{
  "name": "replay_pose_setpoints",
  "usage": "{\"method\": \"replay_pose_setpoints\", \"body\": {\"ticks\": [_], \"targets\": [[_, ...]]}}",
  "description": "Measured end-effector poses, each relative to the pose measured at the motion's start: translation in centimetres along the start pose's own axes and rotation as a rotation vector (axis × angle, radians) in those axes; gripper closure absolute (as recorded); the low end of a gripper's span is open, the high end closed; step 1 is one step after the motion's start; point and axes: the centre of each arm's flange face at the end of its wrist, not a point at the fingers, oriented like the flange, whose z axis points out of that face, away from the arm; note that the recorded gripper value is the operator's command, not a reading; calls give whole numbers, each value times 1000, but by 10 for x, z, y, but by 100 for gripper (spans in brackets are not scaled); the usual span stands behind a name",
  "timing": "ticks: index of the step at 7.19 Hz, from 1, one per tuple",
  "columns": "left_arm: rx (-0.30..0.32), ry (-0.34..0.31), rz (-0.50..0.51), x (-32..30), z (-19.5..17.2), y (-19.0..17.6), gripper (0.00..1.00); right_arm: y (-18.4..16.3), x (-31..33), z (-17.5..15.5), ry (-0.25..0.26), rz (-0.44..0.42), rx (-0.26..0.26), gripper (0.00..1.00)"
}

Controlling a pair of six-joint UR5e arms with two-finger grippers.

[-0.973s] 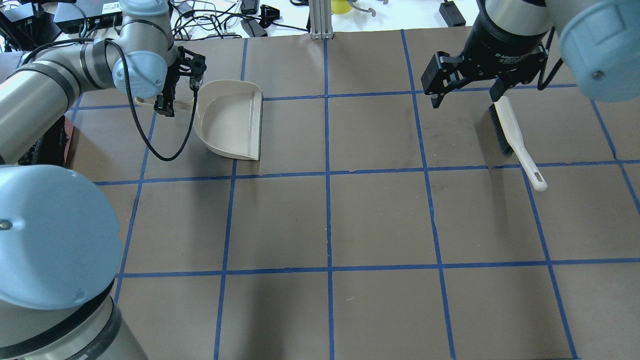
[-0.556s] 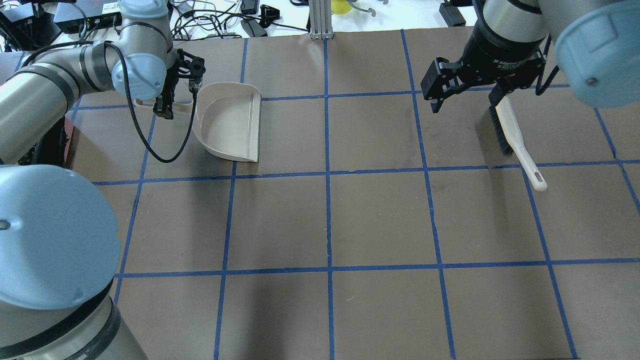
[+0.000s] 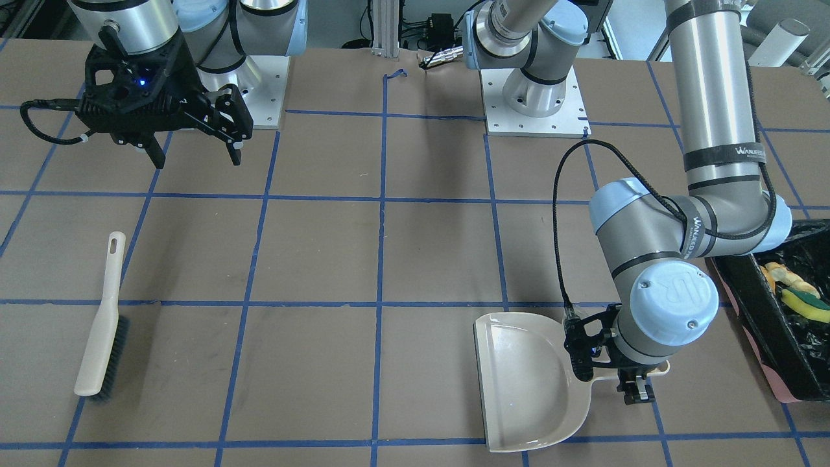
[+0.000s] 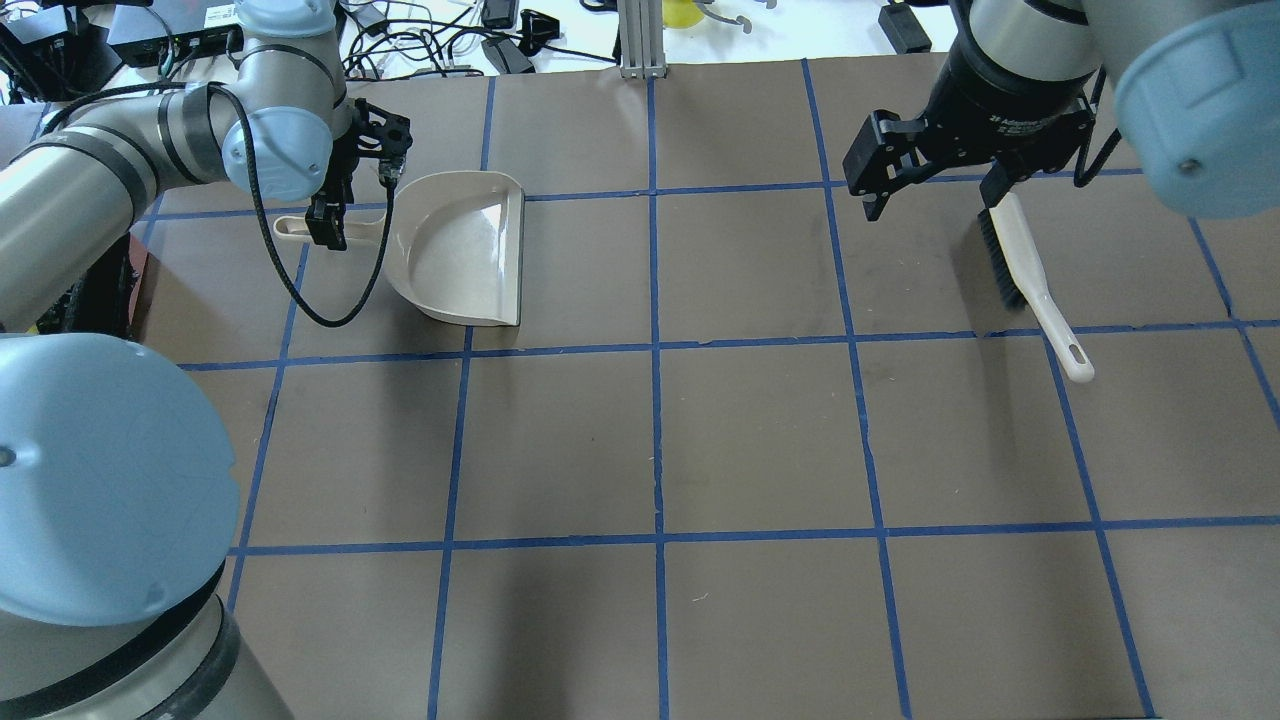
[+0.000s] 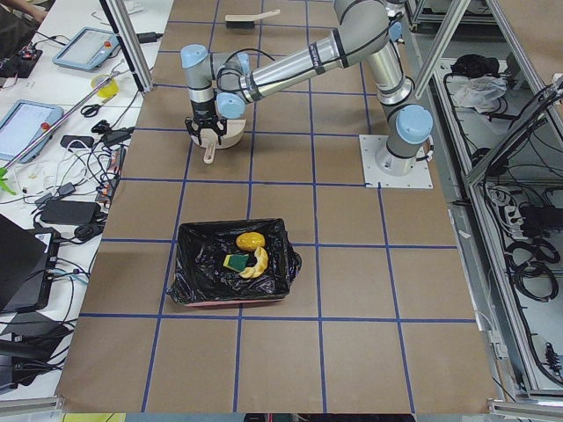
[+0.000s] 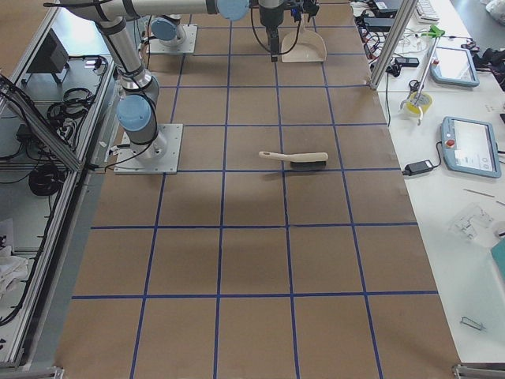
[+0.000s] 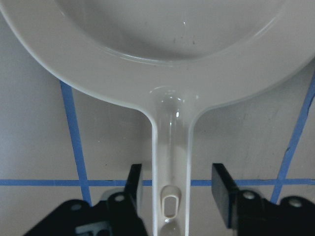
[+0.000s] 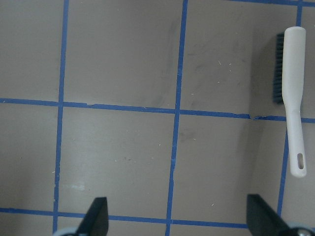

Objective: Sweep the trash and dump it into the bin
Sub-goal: 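Lower the dustpan onto the table with the left gripper and open it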

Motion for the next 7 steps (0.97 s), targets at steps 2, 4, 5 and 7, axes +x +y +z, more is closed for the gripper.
{"method": "replay_pose_setpoints", "body": {"ticks": [2, 4, 5, 7], "targets": [[2, -44, -18, -3, -32, 7, 14, -1, -1, 1, -3, 2, -2, 0], [25, -29, -48, 11, -95, 19, 14, -1, -1, 1, -2, 7, 2, 0], [65, 0, -74, 25, -136, 22, 14, 0, 0, 0, 3, 7, 3, 0], [167, 74, -129, 62, -212, 17, 0, -1, -1, 1, 0, 9, 1, 0]]}}
